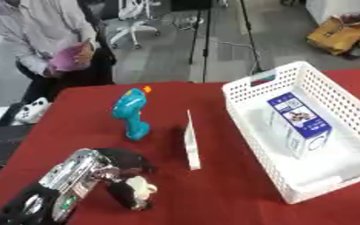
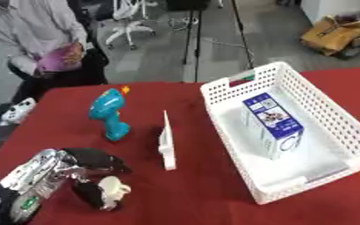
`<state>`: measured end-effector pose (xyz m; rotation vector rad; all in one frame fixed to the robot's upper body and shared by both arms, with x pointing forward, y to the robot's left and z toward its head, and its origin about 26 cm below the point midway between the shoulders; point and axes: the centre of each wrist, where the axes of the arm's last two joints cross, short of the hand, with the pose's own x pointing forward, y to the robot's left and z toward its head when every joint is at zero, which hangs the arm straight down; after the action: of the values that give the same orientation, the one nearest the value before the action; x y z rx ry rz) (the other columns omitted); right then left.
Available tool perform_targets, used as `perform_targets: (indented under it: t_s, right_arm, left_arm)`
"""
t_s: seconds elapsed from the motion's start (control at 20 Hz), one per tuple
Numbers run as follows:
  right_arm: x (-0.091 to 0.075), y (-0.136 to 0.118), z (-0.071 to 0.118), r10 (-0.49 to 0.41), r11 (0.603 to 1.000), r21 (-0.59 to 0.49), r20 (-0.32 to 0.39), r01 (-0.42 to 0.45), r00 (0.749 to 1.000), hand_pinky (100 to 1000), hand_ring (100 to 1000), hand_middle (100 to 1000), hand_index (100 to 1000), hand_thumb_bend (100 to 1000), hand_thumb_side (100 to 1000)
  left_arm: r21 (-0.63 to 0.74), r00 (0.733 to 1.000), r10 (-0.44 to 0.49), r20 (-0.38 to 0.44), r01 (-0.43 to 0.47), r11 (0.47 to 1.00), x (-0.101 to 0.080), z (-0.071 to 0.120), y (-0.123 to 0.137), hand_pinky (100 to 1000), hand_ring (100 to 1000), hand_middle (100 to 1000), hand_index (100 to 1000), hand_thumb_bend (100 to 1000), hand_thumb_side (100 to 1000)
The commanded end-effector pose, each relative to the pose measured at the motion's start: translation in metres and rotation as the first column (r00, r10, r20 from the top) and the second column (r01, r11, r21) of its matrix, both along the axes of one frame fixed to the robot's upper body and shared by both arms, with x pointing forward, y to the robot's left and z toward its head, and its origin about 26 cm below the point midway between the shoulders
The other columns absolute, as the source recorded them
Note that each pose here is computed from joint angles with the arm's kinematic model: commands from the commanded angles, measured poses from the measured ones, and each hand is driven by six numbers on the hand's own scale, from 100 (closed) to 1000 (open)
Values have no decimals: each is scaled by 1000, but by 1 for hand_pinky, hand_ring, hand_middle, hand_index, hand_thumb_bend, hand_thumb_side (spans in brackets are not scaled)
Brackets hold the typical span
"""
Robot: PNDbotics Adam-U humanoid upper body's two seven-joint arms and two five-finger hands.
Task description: Pick up objects on the table and place them in the box.
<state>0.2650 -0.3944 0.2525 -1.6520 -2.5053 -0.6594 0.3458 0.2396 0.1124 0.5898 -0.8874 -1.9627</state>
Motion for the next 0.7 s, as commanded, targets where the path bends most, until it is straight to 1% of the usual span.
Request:
perform_targets:
  t_s: [0.05,0.25,0.3,0.45,0.5,0.6,0.7]
  right_arm:
    - [-3,0,8,5,1000,-19,27,-4,1000,756,700,535,605,100,387]
    - [-3,0,8,6,1000,-19,28,-5,1000,756,700,535,603,100,387]
    - [-3,0,8,6,1000,-19,29,-5,1000,757,700,534,603,100,387]
    - [-3,-1,8,7,1000,-19,30,-6,1000,757,700,534,603,100,387]
    - [-3,-1,8,7,1000,-19,30,-6,1000,757,700,534,602,100,387]
    - [-3,-1,8,7,1000,-19,30,-6,1000,757,700,534,602,100,387]
    - [-3,-1,8,7,1000,-19,30,-6,1000,757,700,534,602,100,387]
  left_arm:
    - [14,1000,-4,13,4,1000,3,4,3,742,702,890,996,536,731]
    - [23,1000,-15,12,15,1000,4,3,2,743,706,889,983,533,732]
    - [26,1000,-17,12,17,1000,4,3,2,731,707,890,965,531,726]
    - [41,1000,-20,15,19,999,5,2,3,717,708,892,958,534,719]
    - [47,1000,-19,17,19,999,5,2,3,670,703,892,946,528,715]
    - [56,1000,-20,18,19,998,6,1,4,642,698,891,938,511,707]
    - [62,1000,-16,20,15,998,7,0,4,632,697,891,939,499,707]
